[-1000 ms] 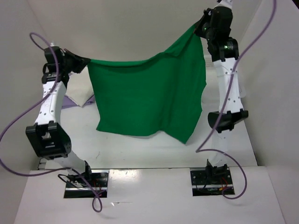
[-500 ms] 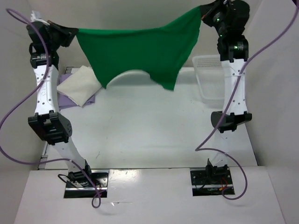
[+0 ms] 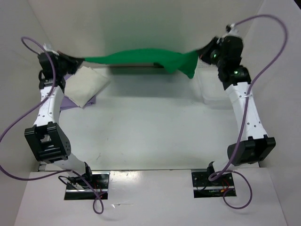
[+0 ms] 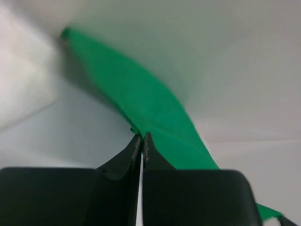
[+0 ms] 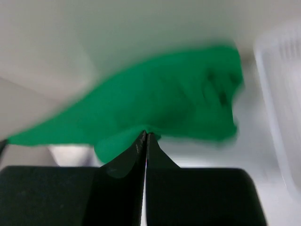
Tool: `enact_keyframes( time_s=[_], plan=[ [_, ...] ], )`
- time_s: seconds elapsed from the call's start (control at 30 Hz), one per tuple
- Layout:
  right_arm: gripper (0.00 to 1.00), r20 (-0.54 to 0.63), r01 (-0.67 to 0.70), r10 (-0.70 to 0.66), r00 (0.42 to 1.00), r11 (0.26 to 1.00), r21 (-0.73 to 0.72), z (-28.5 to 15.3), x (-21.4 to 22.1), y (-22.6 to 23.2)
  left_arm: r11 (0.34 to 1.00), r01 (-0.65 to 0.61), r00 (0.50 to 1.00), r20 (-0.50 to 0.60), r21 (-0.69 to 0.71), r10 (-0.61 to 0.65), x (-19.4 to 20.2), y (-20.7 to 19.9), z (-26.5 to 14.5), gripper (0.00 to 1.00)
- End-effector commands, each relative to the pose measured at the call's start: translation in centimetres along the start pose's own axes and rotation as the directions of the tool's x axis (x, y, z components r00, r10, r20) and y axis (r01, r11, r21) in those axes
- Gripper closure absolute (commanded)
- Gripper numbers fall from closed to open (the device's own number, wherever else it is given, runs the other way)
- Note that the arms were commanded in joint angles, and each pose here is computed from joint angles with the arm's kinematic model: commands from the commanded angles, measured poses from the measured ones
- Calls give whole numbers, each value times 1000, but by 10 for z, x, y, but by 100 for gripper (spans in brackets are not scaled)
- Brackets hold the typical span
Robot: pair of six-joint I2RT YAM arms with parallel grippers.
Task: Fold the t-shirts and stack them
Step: Flatten out the tshirt
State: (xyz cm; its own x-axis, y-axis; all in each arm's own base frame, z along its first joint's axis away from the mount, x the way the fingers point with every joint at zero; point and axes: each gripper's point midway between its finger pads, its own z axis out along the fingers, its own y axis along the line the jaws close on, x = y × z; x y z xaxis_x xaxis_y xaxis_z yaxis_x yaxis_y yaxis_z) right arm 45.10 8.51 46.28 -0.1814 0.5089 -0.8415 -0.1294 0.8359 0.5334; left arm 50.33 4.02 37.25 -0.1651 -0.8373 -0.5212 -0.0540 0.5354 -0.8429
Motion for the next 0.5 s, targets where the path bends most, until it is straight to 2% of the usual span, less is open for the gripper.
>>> enact_keyframes(
  time_s=[0.0, 0.07, 0.1, 0.13, 0.17, 0.2, 0.27, 0.43, 0.47],
  plan=[
    [100, -228, 25, 11, 974, 988, 155, 0, 105, -74, 997, -17, 997, -71, -78, 11, 47, 59, -13, 100],
    [100, -278, 21, 25, 960, 987, 160, -18, 135, -85, 990, -10, 994, -109, -142, -5, 72, 93, -22, 100],
    [100, -360, 25, 54, 932, 977, 212, -28, 178, -110, 987, -11, 992, -124, -161, -9, 82, 103, -28, 100],
    [100, -388, 28, 66, 919, 973, 231, -41, 192, -117, 972, 4, 983, -179, -236, -47, 109, 135, -39, 100],
    [100, -419, 31, 79, 904, 967, 251, -51, 207, -125, 965, -8, 978, -204, -262, -47, 121, 147, -46, 100],
    [100, -477, 41, 108, 872, 956, 290, -65, 235, -140, 959, -11, 976, -211, -282, -51, 126, 156, -56, 100],
    [100, -547, 41, 162, 821, 939, 340, -93, 264, -152, 934, -20, 961, -263, -356, -79, 156, 186, -79, 100],
    [100, -645, 28, 322, 693, 882, 470, -153, 302, -158, 888, -22, 933, -330, -459, -147, 198, 218, -122, 100],
    [100, -652, 25, 327, 685, 883, 469, -160, 301, -156, 884, -31, 928, -341, -466, -148, 202, 220, -128, 100]
  ],
)
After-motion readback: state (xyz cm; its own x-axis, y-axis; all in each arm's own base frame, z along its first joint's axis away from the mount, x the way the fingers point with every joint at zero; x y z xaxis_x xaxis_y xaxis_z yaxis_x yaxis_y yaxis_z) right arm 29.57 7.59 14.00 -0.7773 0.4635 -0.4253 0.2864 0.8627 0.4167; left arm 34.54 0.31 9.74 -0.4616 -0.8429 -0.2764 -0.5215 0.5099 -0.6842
